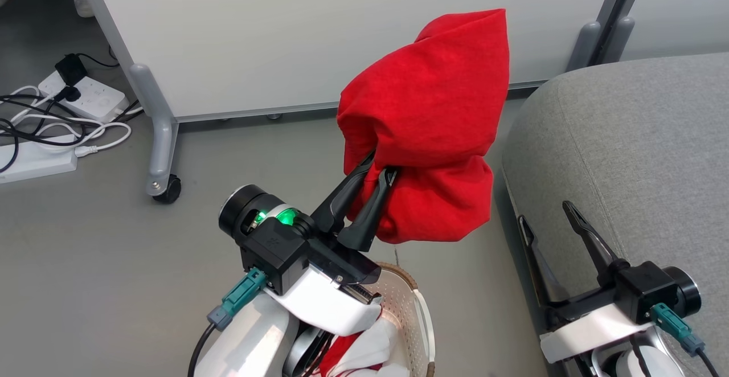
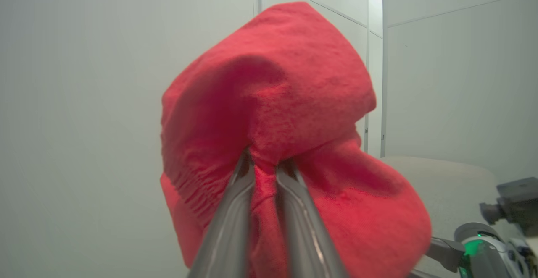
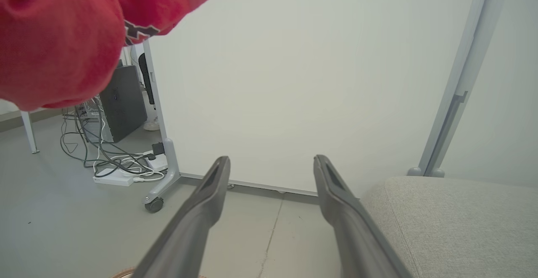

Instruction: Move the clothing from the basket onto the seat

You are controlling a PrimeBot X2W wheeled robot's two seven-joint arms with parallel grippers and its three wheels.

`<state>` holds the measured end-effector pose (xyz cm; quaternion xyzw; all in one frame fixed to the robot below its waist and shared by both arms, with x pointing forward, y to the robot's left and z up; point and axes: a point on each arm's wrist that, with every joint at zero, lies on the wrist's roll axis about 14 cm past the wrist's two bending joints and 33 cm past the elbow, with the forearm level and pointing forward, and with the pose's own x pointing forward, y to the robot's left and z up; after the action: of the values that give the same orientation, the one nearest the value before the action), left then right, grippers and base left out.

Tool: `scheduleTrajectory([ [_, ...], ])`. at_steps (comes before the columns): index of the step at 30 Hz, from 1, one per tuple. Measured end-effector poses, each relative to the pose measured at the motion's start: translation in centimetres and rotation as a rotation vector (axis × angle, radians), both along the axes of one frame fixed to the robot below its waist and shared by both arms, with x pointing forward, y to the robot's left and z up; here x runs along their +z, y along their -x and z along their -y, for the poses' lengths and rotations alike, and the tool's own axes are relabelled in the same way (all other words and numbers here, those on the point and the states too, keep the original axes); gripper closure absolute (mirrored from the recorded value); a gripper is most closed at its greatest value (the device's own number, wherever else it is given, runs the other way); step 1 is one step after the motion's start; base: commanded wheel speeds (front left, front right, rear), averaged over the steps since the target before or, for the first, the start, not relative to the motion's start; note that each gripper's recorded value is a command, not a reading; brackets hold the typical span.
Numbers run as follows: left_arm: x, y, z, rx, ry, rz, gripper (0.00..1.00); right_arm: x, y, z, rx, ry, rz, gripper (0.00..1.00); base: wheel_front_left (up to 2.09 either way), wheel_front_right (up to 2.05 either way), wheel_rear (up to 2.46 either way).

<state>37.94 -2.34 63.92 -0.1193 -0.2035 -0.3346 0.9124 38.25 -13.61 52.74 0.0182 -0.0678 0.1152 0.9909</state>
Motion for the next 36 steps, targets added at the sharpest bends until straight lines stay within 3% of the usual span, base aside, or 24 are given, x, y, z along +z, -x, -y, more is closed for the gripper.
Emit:
scheduleTrajectory([
  [12,-0.3,-0.3,-0.2,0.017,-0.012,-0.003,1.0,0.6,0.3,-0.7,0.044,-0.038,0.01,0.0,0.0,0.0,0.0],
  [21,-2.3,-1.5,-0.8,0.054,-0.063,-0.037,1.0,3.0,1.9,-4.5,0.272,-0.222,0.012,0.0,0.0,0.0,0.0],
  [26,-3.2,-1.8,-0.6,0.05,-0.096,-0.045,1.0,4.4,3.2,-5.7,0.377,-0.219,0.029,0.0,0.0,0.0,0.0],
  [30,-3.9,-1.7,-0.1,0.034,-0.125,-0.049,1.0,4.7,4.2,-7.0,0.457,-0.152,0.042,0.0,0.0,0.0,0.0],
  [36,-4.0,-1.4,0.7,0.004,-0.149,-0.036,1.0,5.7,3.9,-7.2,0.464,-0.158,0.076,0.0,0.0,0.0,0.0],
])
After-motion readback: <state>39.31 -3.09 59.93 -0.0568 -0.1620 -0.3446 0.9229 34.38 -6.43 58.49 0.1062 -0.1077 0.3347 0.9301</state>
